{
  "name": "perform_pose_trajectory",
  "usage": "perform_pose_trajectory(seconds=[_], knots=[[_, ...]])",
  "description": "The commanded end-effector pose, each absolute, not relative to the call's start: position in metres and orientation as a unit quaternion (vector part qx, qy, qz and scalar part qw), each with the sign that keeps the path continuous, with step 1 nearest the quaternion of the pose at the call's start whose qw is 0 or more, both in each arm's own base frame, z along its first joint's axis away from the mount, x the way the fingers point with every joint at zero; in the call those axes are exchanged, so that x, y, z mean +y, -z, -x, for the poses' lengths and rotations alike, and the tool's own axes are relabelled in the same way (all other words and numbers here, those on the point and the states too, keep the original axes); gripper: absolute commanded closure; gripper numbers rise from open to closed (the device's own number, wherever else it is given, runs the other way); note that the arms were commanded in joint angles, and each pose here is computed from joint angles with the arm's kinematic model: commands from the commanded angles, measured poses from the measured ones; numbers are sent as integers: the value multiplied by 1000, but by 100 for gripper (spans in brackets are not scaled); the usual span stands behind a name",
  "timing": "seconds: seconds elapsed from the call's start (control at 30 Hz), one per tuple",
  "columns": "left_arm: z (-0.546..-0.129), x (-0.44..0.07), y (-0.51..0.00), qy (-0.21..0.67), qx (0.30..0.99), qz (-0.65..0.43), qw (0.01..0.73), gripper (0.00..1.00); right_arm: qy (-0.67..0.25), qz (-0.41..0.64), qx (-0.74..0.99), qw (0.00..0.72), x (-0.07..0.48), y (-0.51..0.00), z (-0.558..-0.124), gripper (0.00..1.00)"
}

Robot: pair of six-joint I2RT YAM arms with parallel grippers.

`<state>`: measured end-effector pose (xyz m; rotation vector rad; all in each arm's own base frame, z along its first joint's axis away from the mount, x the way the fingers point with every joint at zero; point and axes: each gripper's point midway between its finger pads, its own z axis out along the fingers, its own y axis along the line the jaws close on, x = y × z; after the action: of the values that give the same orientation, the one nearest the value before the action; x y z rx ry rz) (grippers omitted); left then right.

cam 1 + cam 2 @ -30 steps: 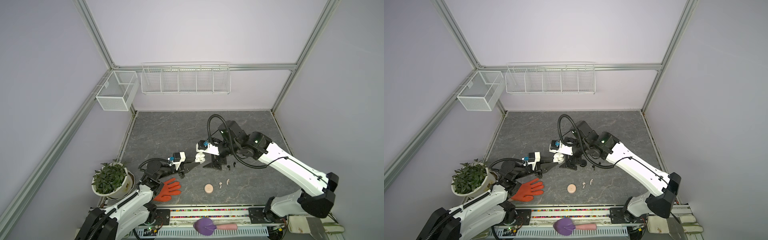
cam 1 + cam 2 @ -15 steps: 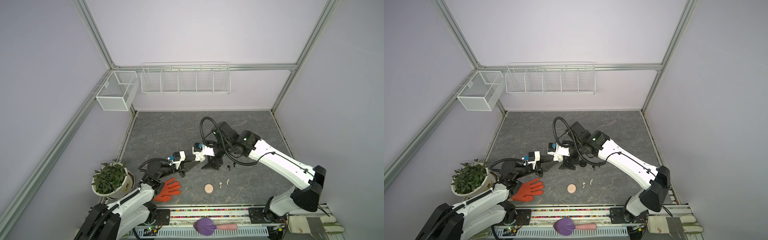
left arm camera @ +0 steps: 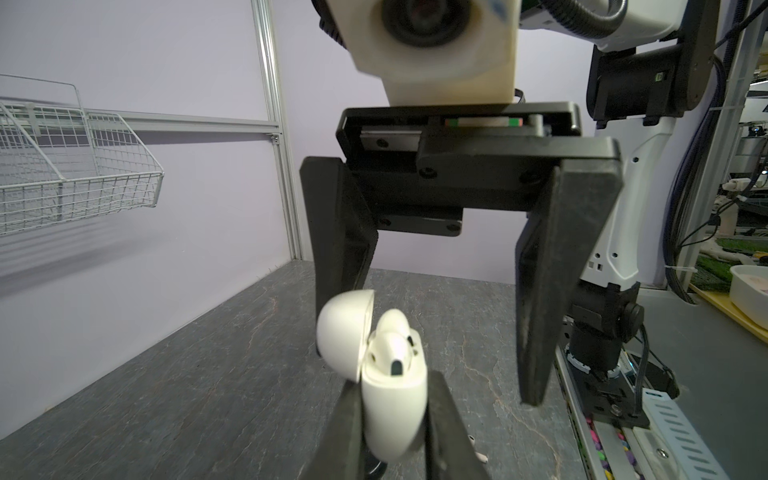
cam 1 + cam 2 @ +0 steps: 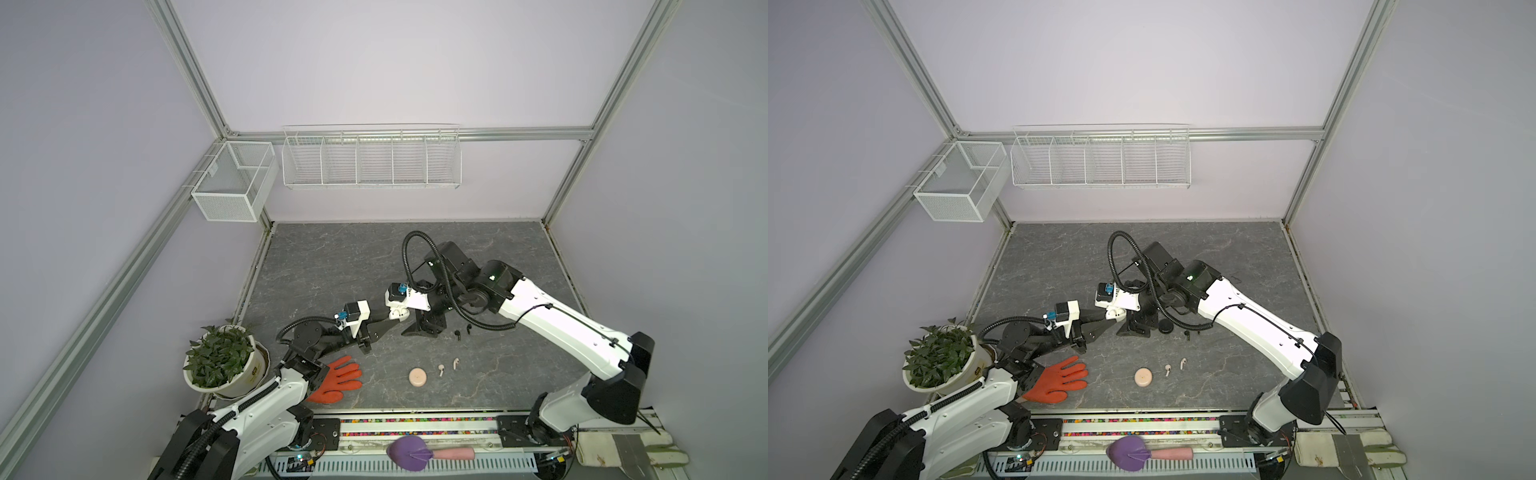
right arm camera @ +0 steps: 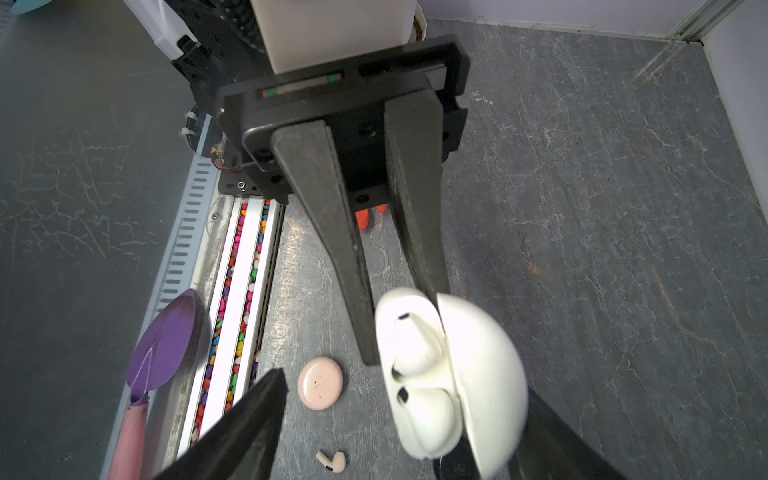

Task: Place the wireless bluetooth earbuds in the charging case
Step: 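Open the right gripper and move it above the open case lid, then push the white case lid shut with the right gripper toward the left gripper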

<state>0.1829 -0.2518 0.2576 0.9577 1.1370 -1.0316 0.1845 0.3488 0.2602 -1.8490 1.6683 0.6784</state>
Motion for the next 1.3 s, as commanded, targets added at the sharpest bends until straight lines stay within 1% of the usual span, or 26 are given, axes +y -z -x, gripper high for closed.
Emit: perform_pose_trajectory(seconds=[0.0,0.23,0.47,0.6,0.73,0.9,1.07,1.2,1.27], knots=[[-191,-249,-256,433,503,-402,631,100,-278,692,599,291,346,-282,-169,20],[-196,-246,-259,427,510,-386,639,100,-279,695,596,290,347,-283,-167,21],[-199,-246,-260,438,519,-370,634,100,-276,699,590,293,347,-283,-167,27],[-203,-246,-262,454,527,-353,626,100,-273,698,580,320,344,-294,-169,29],[-204,-248,-264,477,525,-338,619,100,-282,675,583,353,340,-309,-179,31],[-207,-249,-267,504,522,-327,606,100,-310,646,584,381,334,-324,-186,35],[-209,-251,-268,510,524,-331,597,100,-396,575,596,397,318,-353,-195,36],[-210,-255,-267,512,527,-337,588,100,-422,542,598,413,310,-357,-197,35],[-212,-256,-270,517,525,-335,587,100,-443,504,616,412,309,-355,-206,34]])
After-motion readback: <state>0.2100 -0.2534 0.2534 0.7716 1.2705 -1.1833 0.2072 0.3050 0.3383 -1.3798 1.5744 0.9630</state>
